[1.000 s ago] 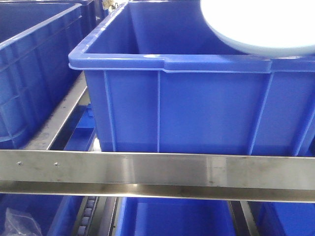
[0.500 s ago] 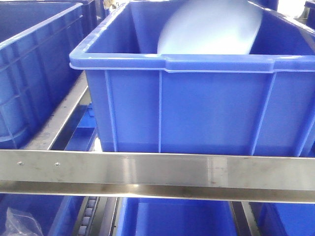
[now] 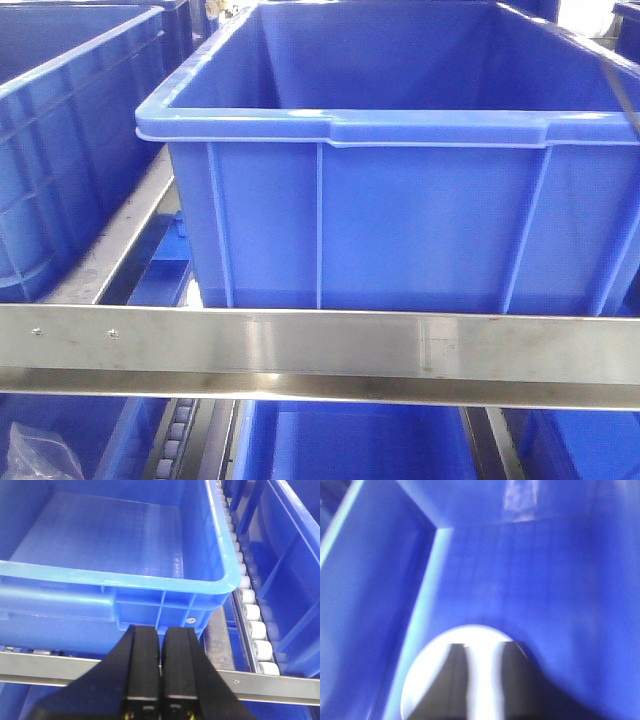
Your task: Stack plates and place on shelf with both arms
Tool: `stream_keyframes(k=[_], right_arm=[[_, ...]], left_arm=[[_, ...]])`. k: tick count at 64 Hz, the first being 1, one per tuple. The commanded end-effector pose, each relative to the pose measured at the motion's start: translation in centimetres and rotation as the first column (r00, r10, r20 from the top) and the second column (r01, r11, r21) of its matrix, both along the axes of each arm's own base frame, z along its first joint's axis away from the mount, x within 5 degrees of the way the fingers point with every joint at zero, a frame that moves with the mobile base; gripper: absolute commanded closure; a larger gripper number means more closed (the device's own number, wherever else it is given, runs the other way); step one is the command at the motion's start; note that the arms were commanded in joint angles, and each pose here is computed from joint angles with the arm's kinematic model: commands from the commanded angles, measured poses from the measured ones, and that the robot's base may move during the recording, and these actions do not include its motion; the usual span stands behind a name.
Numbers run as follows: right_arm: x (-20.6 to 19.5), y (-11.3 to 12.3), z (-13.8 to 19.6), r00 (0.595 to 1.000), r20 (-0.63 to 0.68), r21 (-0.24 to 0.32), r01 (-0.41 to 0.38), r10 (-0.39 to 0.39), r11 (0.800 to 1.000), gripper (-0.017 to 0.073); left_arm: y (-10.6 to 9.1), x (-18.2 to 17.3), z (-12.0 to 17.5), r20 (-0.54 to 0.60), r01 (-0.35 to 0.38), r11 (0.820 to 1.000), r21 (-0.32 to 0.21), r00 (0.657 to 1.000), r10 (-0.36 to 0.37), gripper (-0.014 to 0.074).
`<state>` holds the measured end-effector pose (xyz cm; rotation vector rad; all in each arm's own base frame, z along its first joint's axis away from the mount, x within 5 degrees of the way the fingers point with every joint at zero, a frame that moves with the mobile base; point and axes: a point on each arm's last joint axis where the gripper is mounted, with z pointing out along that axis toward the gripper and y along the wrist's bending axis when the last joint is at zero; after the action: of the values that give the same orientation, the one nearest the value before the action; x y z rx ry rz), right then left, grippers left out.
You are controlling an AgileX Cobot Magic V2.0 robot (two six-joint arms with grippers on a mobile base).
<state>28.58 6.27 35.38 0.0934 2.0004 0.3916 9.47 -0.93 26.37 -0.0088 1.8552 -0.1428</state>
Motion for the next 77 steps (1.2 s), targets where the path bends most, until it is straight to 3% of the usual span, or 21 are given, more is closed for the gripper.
stream_keyframes(k=[1, 20, 31, 41, 77], right_arm=[[-3.3, -1.0, 2.7, 0.978, 0.206, 0.039, 0.026, -0.034, 0.999, 0.0528], [-15.4, -5.0, -0.1, 0.924, 0.352, 0.072, 0.134, -0.151, 0.988, 0.0540], [-19.8, -5.7, -2.4, 0.903, 0.388, 0.058, 0.173, -0.182, 0.983, 0.0540], [-21.4, -5.8, -3.6, 0.885, 0.431, 0.045, 0.176, -0.178, 0.983, 0.0540], [-21.7, -5.8, -3.5, 0.880, 0.441, 0.047, 0.175, -0.178, 0.983, 0.0541]], left_arm=[[-0.1, 0.3, 1.6, 0.096, 0.001, 1.000, -0.021, 0.995, 0.001, 0.0507], [-0.1, 0.3, 1.6, 0.096, 0.001, 1.000, -0.021, 0.995, 0.001, 0.0507], [-0.1, 0.3, 1.3, 0.090, 0.001, 1.000, -0.020, 0.996, 0.001, 0.0507], [-0.1, 0.3, 1.3, 0.088, 0.001, 1.000, -0.020, 0.996, 0.001, 0.0507], [-0.1, 0.3, 1.3, 0.088, 0.001, 1.000, -0.020, 0.996, 0.001, 0.0507]])
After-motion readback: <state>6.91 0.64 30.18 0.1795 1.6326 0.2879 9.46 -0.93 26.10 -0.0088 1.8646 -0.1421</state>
